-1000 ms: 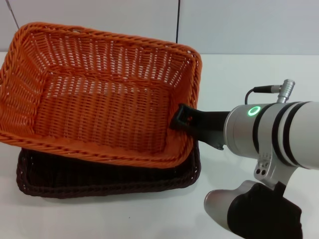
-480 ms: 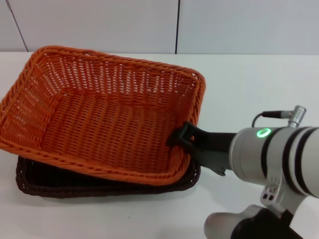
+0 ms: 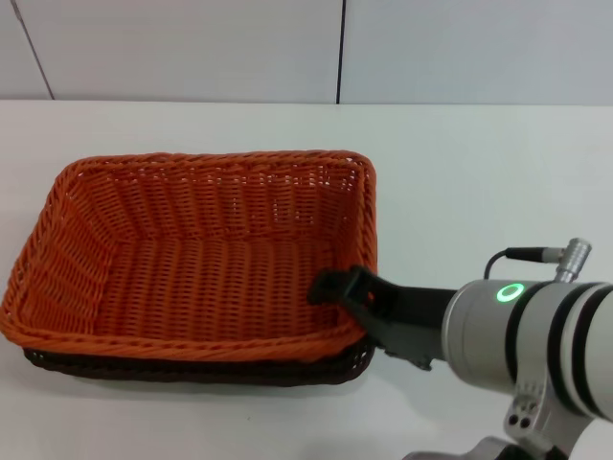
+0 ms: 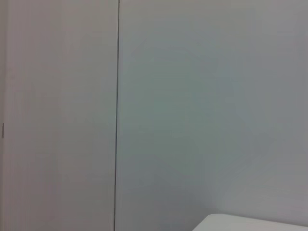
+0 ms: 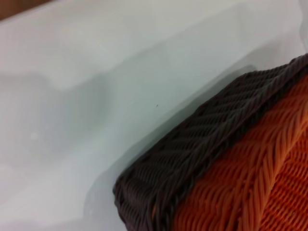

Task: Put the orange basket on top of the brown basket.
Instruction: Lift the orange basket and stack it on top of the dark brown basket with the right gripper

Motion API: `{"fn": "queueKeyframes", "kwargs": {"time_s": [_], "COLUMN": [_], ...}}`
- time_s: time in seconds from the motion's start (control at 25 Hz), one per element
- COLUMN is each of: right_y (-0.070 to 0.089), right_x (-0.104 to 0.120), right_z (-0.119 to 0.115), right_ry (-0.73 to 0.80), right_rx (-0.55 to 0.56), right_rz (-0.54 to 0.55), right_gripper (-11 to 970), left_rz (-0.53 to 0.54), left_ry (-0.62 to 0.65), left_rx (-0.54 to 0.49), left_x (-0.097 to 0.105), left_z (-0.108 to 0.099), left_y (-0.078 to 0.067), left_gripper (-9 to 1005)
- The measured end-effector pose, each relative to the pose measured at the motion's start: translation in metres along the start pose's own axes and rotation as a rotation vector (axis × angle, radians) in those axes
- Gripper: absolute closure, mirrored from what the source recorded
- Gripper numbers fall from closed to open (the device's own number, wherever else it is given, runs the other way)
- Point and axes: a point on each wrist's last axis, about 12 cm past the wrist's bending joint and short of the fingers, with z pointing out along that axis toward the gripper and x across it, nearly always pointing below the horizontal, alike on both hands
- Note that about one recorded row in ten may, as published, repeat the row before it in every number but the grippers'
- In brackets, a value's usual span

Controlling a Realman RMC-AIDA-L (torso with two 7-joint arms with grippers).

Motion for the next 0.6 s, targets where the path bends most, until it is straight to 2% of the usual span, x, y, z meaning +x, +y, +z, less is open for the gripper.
{"fn": "queueKeyframes", "kwargs": {"time_s": [0.04,0.24,0.4,0.6], "right_y": [-0.001,-0.001,-0.002,-0.006], "right_x": [-0.005,-0.021,-0.035,-0.042], "right_z": [0.001,0.002,0.003,0.003], "right_ry": [-0.012,-0.057,-0.092,-0.106], "right_rx": [0.011,0.017,0.034,0.073], "right_rz": [-0.007,-0.041,-0.061,-0.069], "right_gripper": [352,322,323,322], "left_rz": [0.001,0.017,0.026,0.035], "left_ry": [0.001,0.013,0.018,0.022], "left_rx": [0.001,0.004,0.008,0.007], "left_x": [0.000,0.002,0.003,0.004], "left_z": [0.000,0.000,-0.001,-0.002], "left_y": [0.000,0.002,0.004,0.006], "left_gripper": [328,328,328,328]}}
